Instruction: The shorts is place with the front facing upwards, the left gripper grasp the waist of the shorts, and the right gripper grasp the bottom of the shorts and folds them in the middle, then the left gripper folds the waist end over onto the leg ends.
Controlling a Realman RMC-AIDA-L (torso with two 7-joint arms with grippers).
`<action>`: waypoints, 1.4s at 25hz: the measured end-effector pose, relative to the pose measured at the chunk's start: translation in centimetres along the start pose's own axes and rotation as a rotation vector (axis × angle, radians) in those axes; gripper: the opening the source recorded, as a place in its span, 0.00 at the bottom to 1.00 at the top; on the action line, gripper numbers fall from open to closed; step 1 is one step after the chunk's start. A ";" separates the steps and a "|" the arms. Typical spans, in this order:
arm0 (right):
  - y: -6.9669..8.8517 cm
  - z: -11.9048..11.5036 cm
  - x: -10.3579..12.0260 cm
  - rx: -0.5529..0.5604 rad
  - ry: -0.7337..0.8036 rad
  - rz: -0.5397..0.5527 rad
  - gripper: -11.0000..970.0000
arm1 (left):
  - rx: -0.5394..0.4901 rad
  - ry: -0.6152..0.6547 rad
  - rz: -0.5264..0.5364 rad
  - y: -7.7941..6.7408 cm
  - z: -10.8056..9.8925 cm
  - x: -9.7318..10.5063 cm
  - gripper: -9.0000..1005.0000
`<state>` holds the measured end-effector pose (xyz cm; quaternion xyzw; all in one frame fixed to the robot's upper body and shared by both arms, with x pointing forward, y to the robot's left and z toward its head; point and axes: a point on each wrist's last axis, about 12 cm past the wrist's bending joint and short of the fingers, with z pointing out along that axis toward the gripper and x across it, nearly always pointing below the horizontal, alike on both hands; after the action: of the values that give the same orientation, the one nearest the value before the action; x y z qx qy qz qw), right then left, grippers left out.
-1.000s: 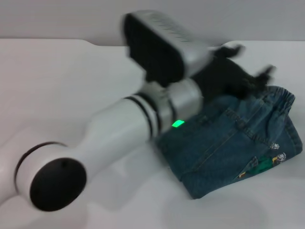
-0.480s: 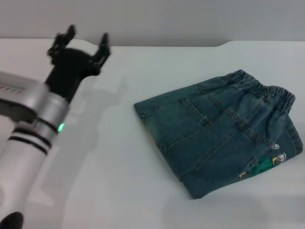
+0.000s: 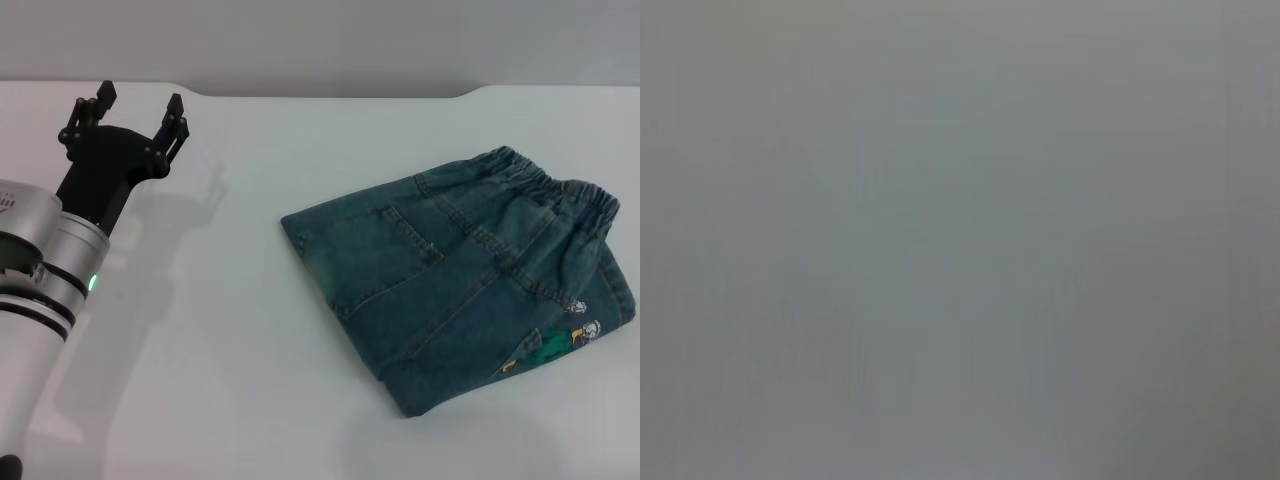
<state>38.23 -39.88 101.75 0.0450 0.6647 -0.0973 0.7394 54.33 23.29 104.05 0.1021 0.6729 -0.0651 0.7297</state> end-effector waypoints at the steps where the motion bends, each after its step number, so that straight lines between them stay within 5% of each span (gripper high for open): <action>1: 0.0 0.0 0.0 0.000 0.001 0.000 0.39 | 0.000 0.000 0.000 0.0 0.0 0.0 0.78; 10: 0.7 0.0 0.2 -0.033 0.008 0.009 0.68 | -0.007 0.005 0.003 0.3 -0.3 0.2 0.78; 35: 1.3 -0.1 0.2 -0.065 0.004 0.013 0.68 | -0.010 0.015 -0.008 0.3 -1.5 0.7 0.78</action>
<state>38.44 -38.61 101.46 0.0254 0.6687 -0.0709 0.7397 53.03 23.97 103.25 0.0961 0.6792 -0.0636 0.7249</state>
